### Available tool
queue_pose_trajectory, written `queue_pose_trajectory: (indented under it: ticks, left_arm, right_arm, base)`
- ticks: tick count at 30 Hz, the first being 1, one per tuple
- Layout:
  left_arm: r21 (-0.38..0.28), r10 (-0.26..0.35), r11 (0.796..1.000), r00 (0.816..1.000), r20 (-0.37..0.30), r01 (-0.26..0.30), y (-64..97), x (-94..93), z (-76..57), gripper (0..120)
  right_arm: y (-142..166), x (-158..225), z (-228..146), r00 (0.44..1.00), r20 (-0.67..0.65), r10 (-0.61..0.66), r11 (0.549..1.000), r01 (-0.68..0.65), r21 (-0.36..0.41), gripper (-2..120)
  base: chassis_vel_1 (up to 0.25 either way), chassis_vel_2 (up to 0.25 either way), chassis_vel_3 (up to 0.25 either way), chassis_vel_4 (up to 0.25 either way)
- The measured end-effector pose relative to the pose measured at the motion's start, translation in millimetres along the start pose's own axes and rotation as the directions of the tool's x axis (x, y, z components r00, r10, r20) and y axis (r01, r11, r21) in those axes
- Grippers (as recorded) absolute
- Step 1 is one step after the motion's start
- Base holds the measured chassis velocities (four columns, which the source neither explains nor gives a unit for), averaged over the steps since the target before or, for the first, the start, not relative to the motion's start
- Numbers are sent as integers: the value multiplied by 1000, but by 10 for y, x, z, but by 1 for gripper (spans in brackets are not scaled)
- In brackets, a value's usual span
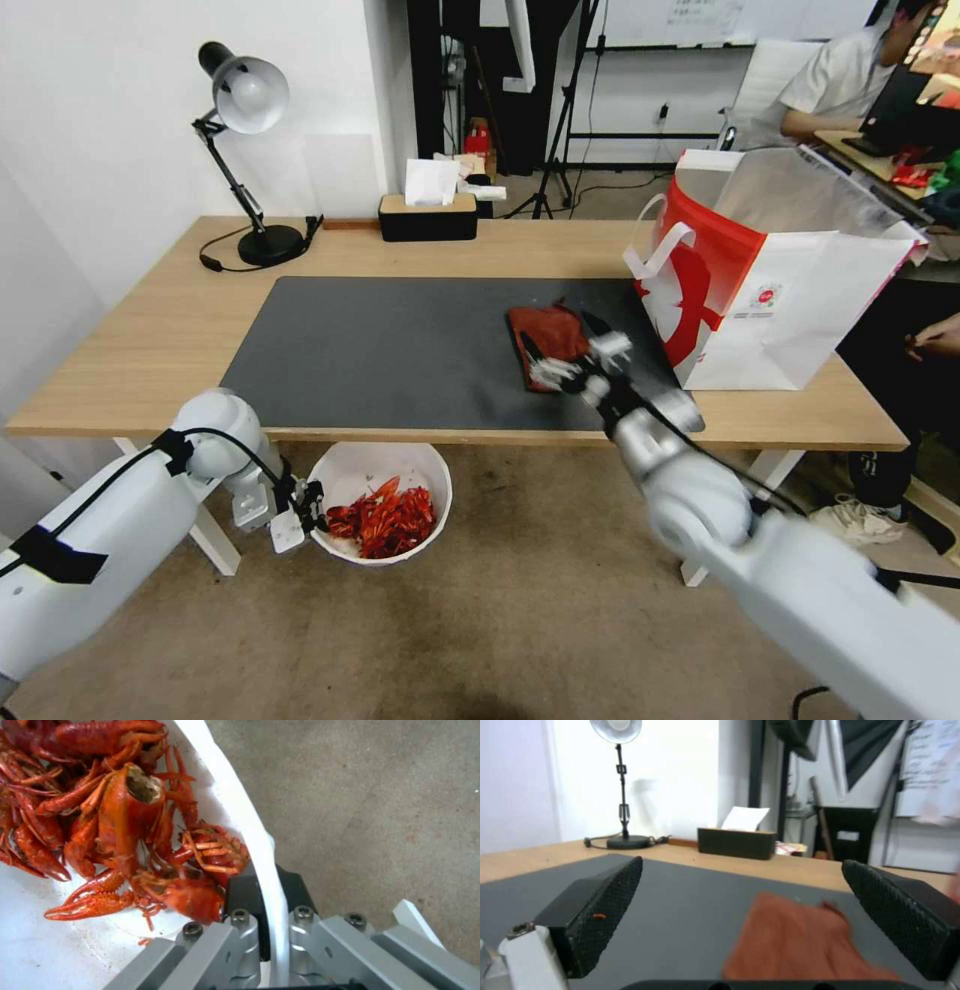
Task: Sweep shrimp from table into container with towel, then put container into takeout bag.
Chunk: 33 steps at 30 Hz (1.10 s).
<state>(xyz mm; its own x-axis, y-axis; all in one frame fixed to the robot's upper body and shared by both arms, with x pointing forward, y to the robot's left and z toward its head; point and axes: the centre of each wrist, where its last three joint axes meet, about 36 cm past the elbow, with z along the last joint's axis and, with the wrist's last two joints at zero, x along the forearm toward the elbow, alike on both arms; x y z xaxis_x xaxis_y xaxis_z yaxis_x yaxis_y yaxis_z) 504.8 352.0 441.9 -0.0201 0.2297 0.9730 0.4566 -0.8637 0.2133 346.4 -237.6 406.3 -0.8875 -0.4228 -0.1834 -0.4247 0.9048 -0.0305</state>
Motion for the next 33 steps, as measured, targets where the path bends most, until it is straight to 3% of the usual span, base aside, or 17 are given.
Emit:
queue_pose_trajectory:
  ticks: [6, 12, 17, 19, 22, 24, 25, 27, 29, 33]
  left_arm:
    - [7, -10, 1000, 1000, 5, 10, -156, 3, -124, 0]
    - [7, -10, 1000, 1000, 23, 10, -233, -105, -267, 0]
    - [0, -21, 1000, 999, 35, 21, -249, -149, -371, 0]
    - [-14, -29, 999, 998, 56, 30, -270, -195, -534, 0]
    - [-31, -38, 999, 997, 68, 40, -277, -190, -676, 0]
    - [-45, -60, 997, 995, 80, 63, -298, -131, -836, 0]
    - [-45, -60, 997, 995, 80, 63, -298, -131, -836, 0]
    - [-59, -116, 991, 991, 74, 120, -293, 50, -1007, 0]
    - [-61, -125, 990, 989, 73, 130, -295, 79, -1032, 0]
    - [-55, -207, 976, 976, 66, 210, -317, 393, -1278, 0]
  right_arm:
    - [212, 826, 237, 986, 22, 168, 984, -169, 60, 100]
    - [307, 1254, 500, 955, -54, 293, 954, -289, 76, 100]
    - [353, 1430, 676, 938, -119, 325, 945, -317, 82, 100]
    - [384, 1533, 810, 928, -161, 336, 941, -326, 88, 100]
    - [411, 1572, 871, 924, -178, 338, 941, -327, 88, 100]
    - [438, 1595, 927, 921, -191, 339, 941, -328, 88, 100]
    - [438, 1595, 927, 921, -191, 339, 941, -328, 88, 100]
    - [494, 1624, 1000, 918, -206, 339, 941, -327, 88, 100]
    - [498, 1628, 1008, 917, -208, 339, 941, -328, 88, 100]
    - [550, 1659, 1065, 912, -222, 345, 939, -334, 86, 100]
  base:
    - [0, 0, 0, 0]
    - [0, 0, 0, 0]
    - [0, 0, 0, 0]
    - [0, 0, 0, 0]
    - [0, 0, 0, 0]
    - [0, 0, 0, 0]
    - [0, 0, 0, 0]
    - [0, 0, 0, 0]
    - [0, 0, 0, 0]
    - [0, 0, 0, 0]
